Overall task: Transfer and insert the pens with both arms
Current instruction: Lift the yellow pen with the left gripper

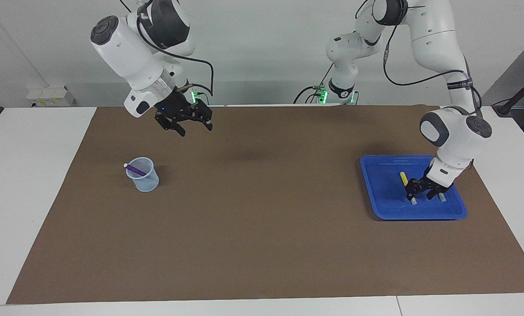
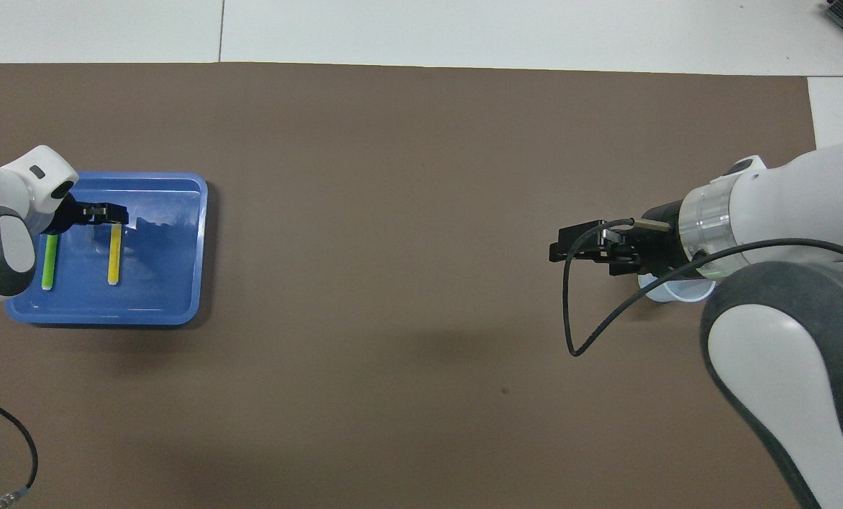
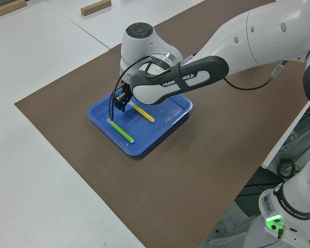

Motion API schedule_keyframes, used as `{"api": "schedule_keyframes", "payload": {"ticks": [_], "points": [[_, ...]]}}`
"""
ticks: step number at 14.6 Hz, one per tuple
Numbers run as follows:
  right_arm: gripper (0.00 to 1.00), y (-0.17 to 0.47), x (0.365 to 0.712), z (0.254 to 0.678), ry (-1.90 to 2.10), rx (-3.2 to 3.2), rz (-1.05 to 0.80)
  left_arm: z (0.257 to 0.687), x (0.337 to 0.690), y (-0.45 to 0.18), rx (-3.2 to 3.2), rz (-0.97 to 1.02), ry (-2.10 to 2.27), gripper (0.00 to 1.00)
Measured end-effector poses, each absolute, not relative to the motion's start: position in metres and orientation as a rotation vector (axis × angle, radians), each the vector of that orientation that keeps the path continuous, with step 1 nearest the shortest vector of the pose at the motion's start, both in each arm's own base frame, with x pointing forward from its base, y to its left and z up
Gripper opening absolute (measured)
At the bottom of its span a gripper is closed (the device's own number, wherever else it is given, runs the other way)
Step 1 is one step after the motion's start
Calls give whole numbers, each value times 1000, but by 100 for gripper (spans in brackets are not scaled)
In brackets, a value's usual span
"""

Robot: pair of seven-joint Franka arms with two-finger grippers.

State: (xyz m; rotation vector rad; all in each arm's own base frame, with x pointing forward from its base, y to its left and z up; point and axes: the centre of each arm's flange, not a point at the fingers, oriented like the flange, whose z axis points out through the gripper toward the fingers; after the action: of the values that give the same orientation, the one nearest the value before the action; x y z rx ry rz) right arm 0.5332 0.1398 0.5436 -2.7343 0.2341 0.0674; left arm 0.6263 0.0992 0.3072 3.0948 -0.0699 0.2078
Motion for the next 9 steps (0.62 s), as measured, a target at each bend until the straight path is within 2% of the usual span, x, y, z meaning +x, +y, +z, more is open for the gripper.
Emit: {"api": "schedule_keyframes", "payload": {"ticks": [2,3,6,7,8,9], "points": [[100,140,532,539,266,-2733,87,306,626,99,3095,211,-70,76],[100,140,531,537,273,-2733,95,306,626,99,3095,213,-70,70],[100,139,529,534,277,-2735,106,306,626,98,3095,217,-71,70],[100,139,528,534,278,-2735,106,306,627,98,3095,217,-72,68],[100,139,528,534,278,-2735,106,306,627,98,3095,218,-72,61],[100,139,527,534,278,-2735,105,306,627,98,3095,218,-73,60]]}}
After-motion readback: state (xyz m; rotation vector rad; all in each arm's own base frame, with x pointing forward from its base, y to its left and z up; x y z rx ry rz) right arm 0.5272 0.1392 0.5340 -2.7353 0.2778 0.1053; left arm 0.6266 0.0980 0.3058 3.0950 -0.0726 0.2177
